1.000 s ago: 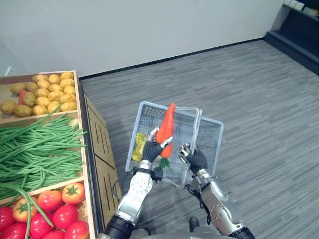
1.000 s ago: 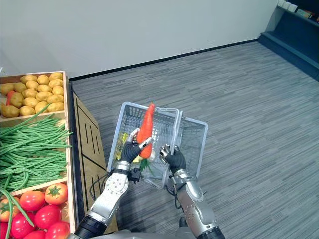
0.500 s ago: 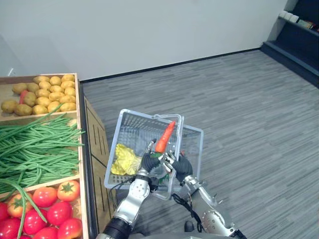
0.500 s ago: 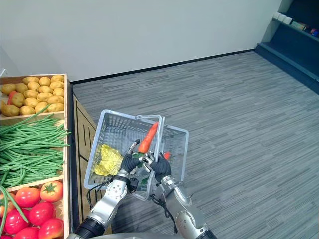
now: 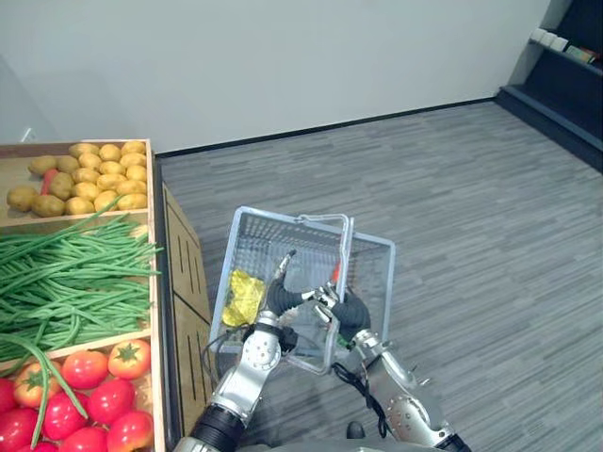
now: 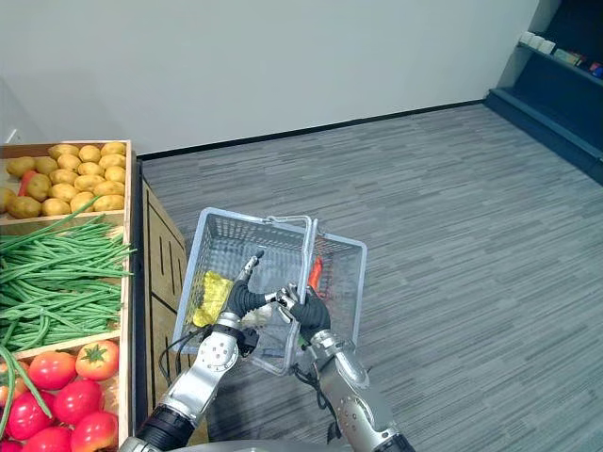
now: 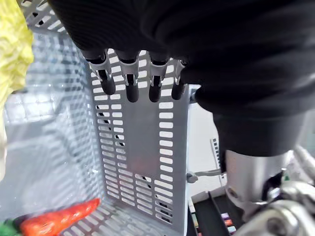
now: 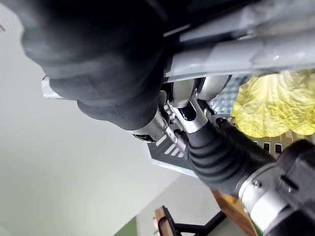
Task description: Pick vegetable in the basket
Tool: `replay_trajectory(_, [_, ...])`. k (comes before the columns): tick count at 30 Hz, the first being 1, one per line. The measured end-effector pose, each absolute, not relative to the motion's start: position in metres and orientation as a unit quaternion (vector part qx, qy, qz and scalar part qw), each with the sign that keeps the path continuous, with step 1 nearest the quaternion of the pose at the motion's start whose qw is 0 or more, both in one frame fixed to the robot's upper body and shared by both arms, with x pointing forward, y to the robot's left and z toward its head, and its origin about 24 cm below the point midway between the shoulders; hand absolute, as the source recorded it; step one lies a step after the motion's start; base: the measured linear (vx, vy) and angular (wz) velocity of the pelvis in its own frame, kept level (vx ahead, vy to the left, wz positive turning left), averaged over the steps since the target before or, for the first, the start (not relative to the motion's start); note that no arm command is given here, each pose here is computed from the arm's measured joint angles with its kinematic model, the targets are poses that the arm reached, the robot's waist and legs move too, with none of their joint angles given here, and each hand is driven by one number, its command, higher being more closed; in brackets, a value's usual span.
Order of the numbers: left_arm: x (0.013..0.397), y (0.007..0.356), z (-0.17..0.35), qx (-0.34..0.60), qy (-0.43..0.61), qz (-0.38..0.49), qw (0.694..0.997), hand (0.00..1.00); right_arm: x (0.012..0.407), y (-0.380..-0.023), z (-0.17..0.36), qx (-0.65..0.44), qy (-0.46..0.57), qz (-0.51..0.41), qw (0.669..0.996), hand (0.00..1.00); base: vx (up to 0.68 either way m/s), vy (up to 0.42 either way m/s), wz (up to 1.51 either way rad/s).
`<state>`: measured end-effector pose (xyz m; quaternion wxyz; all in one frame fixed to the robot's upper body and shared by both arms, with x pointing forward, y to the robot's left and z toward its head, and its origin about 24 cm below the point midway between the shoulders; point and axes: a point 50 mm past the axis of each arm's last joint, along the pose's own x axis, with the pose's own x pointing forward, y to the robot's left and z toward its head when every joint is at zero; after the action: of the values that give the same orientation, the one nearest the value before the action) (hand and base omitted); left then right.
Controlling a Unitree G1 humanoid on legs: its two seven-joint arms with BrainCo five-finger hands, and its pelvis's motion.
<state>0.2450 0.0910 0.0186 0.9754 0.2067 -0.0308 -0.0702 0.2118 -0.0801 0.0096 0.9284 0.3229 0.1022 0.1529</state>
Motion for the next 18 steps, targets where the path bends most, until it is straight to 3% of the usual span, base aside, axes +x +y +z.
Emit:
replay_trajectory(6, [0.240, 0.090, 0.047, 0.170, -0.099, -0.062, 0.978, 0.00, 0.215, -0.110, -0.005, 0.290, 0.110, 0.088, 0.947, 1.00, -0.01, 0.002, 0.05])
replay_trajectory(11, [0.233, 0.134, 0.060, 0.082, -0.109, 0.048, 0.989, 0.00, 0.205, -0.157, -0.021, 0.220, 0.122, -0.020, 0.968, 1.00, 0.02, -0.008, 0.10])
replay_trajectory(18, [0.199, 0.190, 0.030, 0.047, -0.032, 0.164, 0.985, 0.00, 0.178, -0.209, -0.042, 0.140, 0.161, -0.131, 0.968, 1.00, 0.00, 0.008, 0.10])
